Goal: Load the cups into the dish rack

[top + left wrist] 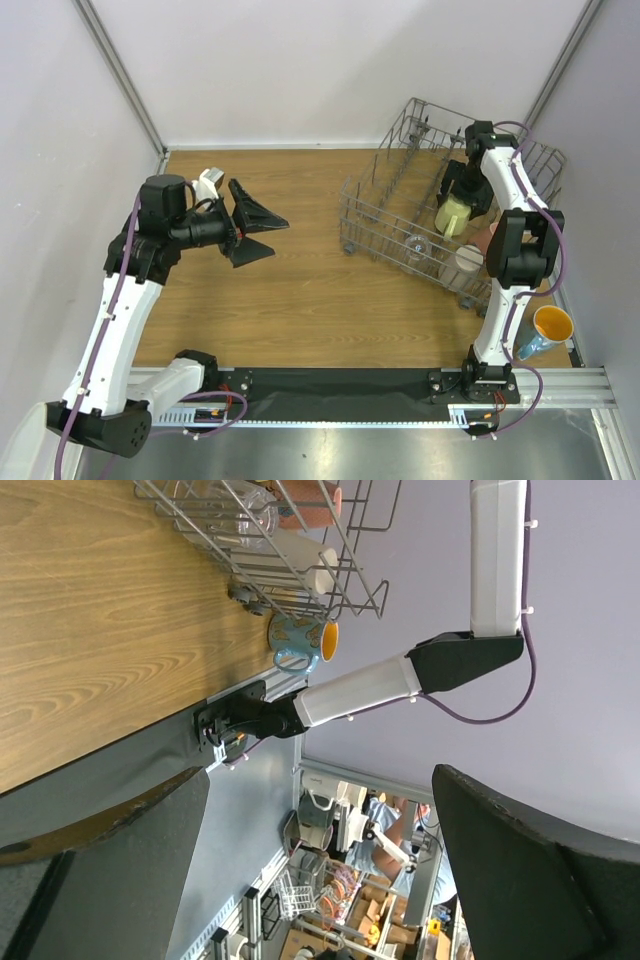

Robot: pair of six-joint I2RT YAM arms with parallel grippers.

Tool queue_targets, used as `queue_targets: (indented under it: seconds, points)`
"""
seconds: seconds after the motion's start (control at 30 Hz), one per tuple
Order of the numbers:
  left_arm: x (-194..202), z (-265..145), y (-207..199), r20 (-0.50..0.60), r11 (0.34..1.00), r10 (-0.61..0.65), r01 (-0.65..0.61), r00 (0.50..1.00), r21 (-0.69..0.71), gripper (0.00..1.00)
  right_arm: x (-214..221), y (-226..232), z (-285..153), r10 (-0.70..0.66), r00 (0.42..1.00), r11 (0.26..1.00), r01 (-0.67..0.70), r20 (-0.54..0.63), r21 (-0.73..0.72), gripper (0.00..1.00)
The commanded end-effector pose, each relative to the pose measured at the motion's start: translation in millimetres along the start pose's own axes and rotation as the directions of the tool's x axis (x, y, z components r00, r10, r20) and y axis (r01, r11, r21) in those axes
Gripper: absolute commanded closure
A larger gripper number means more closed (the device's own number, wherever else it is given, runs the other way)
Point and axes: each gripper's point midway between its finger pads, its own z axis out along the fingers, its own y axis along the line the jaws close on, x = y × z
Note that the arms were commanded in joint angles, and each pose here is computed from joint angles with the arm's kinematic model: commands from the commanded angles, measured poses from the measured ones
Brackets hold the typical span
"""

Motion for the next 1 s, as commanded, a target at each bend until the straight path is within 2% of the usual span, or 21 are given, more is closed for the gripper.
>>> queue_targets:
  seconds: [0.0, 0.07, 0.13, 0.2, 0.53, 0.83, 0.97]
  points:
    - [2.2, -8.7, -16.9, -0.012, 0.996, 0.067, -0.066, 0.998, 0.051, 0.00, -13.7, 1.6, -27.9, -0.019, 0.996, 1.000, 0.019, 0.083, -0.002, 0.29]
    - [1.8, -8.7, -18.5, -0.011, 0.996, 0.072, -0.072, 0.997, 0.058, 0.00, -14.0, 0.7, -31.4, -0.018, 0.996, 1.000, 0.018, 0.089, 0.001, 0.23]
    - [2.8, -8.9, -19.0, -0.016, 0.995, 0.075, -0.074, 0.997, 0.064, 0.00, -14.8, 0.5, -37.4, -0.020, 0.995, 1.000, 0.020, 0.102, 0.001, 0.08]
    - [3.9, -8.7, -19.0, -0.025, 0.995, 0.075, -0.073, 0.997, 0.067, 0.00, -16.0, -0.1, -40.4, -0.020, 0.994, 1.000, 0.020, 0.111, -0.001, 0.00]
    - [5.7, -9.6, -21.8, -0.046, 0.993, 0.091, -0.088, 0.995, 0.074, 0.00, -19.1, -0.1, -73.8, -0.004, 0.985, 1.000, 0.008, 0.170, -0.022, 0.00]
    - [4.6, -7.5, -23.8, -0.063, 0.992, 0.095, -0.090, 0.993, 0.087, 0.00, -12.8, -18.3, -130.9, 0.058, 0.966, 0.998, -0.064, 0.254, 0.014, 0.01]
    - [1.8, -5.1, -25.4, -0.079, 0.992, 0.101, -0.095, 0.992, 0.083, 0.00, -6.4, -37.3, -166.3, 0.143, 0.940, 0.988, -0.151, 0.308, 0.002, 0.00]
